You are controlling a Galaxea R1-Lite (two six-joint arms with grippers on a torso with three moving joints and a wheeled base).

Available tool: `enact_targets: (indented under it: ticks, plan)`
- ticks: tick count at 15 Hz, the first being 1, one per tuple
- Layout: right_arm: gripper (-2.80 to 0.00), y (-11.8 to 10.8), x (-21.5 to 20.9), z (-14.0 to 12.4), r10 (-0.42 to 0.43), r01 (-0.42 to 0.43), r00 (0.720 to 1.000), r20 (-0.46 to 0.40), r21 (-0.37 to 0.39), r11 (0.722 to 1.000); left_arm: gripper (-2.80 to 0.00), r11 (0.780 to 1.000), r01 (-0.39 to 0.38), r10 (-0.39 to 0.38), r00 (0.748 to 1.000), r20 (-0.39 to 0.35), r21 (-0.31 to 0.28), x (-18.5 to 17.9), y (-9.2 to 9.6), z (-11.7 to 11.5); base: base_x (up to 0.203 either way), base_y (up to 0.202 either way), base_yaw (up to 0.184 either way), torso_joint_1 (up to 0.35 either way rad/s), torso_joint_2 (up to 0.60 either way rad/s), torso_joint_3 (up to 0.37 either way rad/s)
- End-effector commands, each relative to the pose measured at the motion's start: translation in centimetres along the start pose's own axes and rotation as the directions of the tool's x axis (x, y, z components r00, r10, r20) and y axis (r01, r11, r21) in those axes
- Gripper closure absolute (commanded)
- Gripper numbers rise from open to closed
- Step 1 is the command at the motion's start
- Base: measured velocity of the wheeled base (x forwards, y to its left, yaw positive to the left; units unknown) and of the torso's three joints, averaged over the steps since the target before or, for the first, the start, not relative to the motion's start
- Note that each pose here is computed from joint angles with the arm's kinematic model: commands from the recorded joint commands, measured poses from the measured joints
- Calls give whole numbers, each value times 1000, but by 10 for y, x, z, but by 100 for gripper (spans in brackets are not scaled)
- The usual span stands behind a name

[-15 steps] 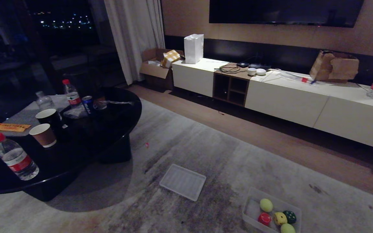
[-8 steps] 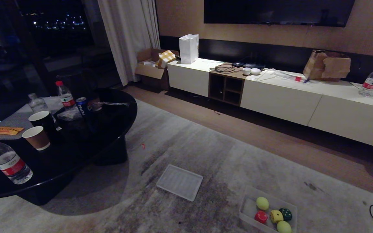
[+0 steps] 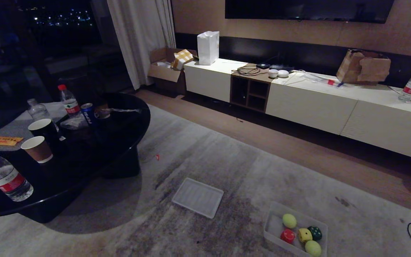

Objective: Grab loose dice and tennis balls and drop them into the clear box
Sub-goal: Put the toys in the box

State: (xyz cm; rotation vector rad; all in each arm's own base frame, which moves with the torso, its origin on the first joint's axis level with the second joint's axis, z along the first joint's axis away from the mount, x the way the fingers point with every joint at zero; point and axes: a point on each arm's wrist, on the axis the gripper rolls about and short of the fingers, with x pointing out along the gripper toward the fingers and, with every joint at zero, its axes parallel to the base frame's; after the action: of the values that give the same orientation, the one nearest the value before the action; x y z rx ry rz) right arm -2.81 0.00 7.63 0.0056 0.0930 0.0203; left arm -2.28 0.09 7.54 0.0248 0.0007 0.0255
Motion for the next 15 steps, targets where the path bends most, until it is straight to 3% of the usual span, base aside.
enact_targets:
  ticks: [1,15]
  plan:
    - [0,0,0,0,1,-1,1000,-1,1,1000,0,1000,0,0,1000,-3,0,0,0,0,0,0,0,2,7,-188]
    - [0,0,0,0,-1,1,1000,-2,-1,1000,0,1000,0,0,1000,-3,-2,0,0,0,0,0,0,2,3,-196]
